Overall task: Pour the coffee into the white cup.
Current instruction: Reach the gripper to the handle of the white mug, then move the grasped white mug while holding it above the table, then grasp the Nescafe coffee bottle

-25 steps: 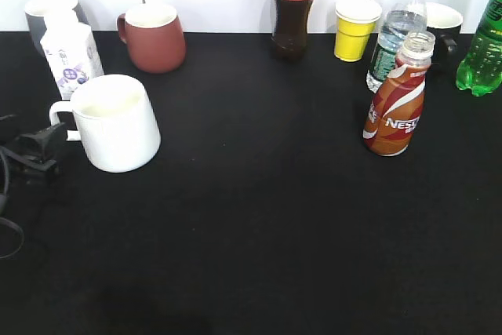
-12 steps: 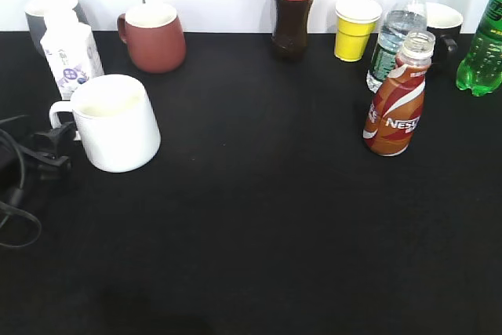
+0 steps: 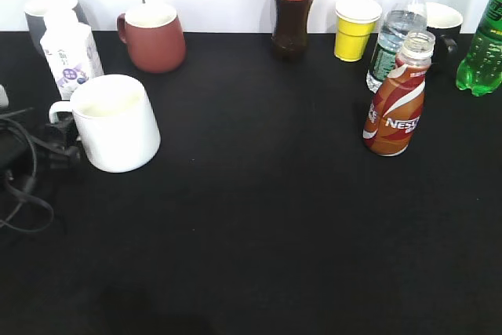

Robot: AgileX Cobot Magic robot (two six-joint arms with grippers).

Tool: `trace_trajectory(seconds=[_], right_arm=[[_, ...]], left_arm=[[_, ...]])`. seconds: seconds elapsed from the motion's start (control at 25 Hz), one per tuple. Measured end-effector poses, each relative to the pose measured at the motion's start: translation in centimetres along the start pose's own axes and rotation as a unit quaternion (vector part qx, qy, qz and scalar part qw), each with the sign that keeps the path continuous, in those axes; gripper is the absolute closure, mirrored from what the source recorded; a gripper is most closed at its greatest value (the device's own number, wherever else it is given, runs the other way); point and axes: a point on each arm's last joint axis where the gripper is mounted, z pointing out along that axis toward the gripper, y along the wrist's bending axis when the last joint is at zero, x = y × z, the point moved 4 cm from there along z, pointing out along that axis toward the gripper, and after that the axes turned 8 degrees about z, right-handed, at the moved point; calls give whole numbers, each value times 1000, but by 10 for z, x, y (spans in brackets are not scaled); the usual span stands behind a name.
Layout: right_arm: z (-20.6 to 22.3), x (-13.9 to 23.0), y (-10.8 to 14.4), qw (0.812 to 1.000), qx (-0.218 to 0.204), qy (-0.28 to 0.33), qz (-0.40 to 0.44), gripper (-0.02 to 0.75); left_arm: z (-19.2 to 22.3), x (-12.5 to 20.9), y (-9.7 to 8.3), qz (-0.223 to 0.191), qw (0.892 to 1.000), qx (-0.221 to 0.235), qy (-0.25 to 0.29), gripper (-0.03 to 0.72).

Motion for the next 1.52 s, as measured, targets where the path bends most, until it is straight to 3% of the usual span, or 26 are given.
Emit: trace_trajectory(seconds=[0.32,0.4,0.52,0.56,0.68,0.76,0.84,0.92,1.12,1.2,1.28,1.32,1.4,1.44,1.52], right_arm=[[0,0,0,1000,0,-1,0,281],[0,0,0,1000,0,-1,0,281],[0,0,0,1000,0,-1,0,281],[0,0,0,1000,0,-1,0,281],[0,0,0,1000,0,-1,0,281],[0,0,0,1000,0,-1,0,281],[0,0,0,1000,0,-1,0,281],[0,0,0,1000,0,-1,0,281],[0,0,0,1000,0,-1,0,281],[0,0,0,1000,0,-1,0,281],[0,-1,0,1000,-1,-4,-6,281],[-2,-10,3,999,-10,-34,-31,281],[0,-55,19,982,-46,-173,-66,281],[8,-72,26,975,-58,-203,-72,281],[39,-88,37,975,-66,-195,-80,281]], left_arm=[[34,-4,5,13,999,15,-31,227],[41,-5,3,19,999,26,-41,333],[42,-7,2,21,998,32,-46,592],[42,-7,0,24,998,37,-47,632],[37,-7,-3,29,997,51,-48,633],[25,-17,-13,43,994,85,-49,635],[13,-47,-24,56,988,110,-95,636],[4,-68,-38,42,981,140,-129,636],[-5,-70,-86,73,957,253,-120,636],[-1,-76,-94,77,951,274,-120,636],[1,-79,-94,75,951,273,-122,636],[1,-79,-94,75,952,272,-118,636],[2,-77,-94,77,952,272,-114,636],[2,-77,-94,78,953,272,-112,636],[2,-76,-94,79,953,271,-107,636]])
